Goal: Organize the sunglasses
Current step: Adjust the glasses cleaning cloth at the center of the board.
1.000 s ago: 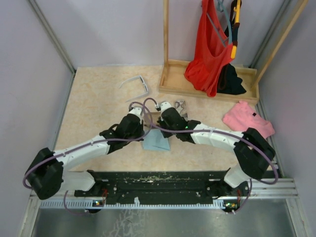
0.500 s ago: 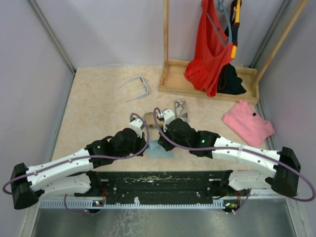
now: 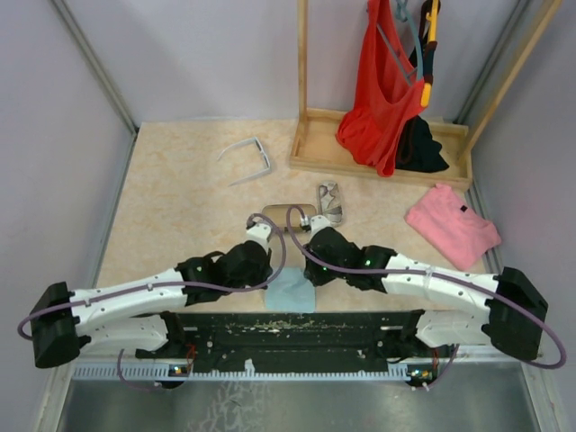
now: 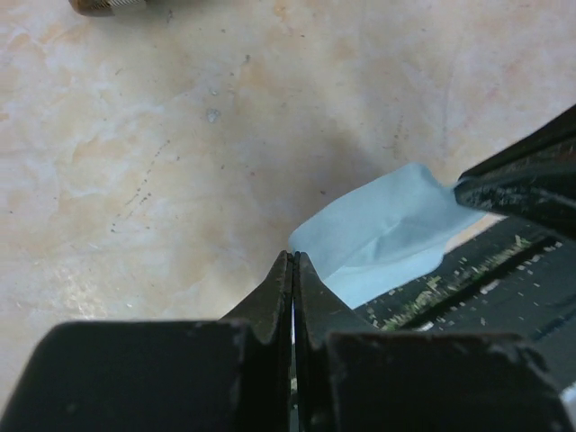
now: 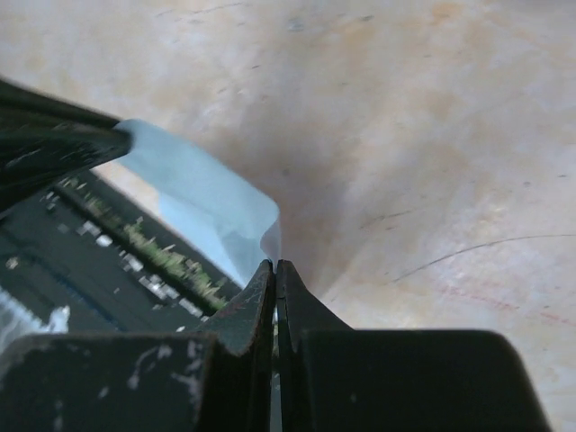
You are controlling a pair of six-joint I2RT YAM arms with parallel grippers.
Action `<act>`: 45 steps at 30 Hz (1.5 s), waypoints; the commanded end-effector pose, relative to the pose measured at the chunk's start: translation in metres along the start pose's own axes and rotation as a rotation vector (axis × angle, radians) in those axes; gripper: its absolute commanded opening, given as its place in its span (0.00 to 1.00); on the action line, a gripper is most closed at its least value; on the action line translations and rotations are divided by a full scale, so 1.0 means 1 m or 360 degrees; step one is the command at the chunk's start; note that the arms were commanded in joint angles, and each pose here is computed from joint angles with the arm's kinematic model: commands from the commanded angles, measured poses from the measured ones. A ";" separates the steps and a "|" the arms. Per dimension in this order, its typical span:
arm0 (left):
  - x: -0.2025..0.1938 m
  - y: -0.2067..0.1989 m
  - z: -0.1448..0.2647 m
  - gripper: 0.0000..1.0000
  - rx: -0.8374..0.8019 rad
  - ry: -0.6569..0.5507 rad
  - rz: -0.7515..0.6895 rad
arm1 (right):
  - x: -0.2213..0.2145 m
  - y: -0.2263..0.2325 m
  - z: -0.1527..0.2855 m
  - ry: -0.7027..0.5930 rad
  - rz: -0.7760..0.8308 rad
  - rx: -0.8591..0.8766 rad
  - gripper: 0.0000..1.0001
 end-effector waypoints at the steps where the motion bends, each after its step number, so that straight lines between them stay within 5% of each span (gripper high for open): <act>1: 0.019 0.007 -0.020 0.01 0.0094 -0.0169 -0.0065 | 0.037 -0.007 -0.017 -0.0225 -0.0049 0.0032 0.00; 21: 0.023 0.045 -0.073 0.01 0.0091 -0.0322 -0.0208 | 0.078 -0.062 -0.057 -0.0488 0.0177 -0.0219 0.00; 33: 0.002 0.037 -0.073 0.01 -0.0025 -0.0291 -0.0213 | 0.057 -0.068 -0.058 -0.0494 0.0194 -0.0118 0.00; 45: 0.007 0.057 -0.076 0.01 0.0179 -0.0327 -0.0209 | 0.076 -0.063 -0.051 -0.0680 0.0254 -0.0076 0.00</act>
Point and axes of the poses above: each gripper's point midway between its finger pads, its own z axis back along the fingers, its own y axis along the line the jaws close on, x = y × z, the point moved 2 cm from there along z, back along the fingers, and after that the axes turned 14 degrees about -z, right-handed, at the moved point
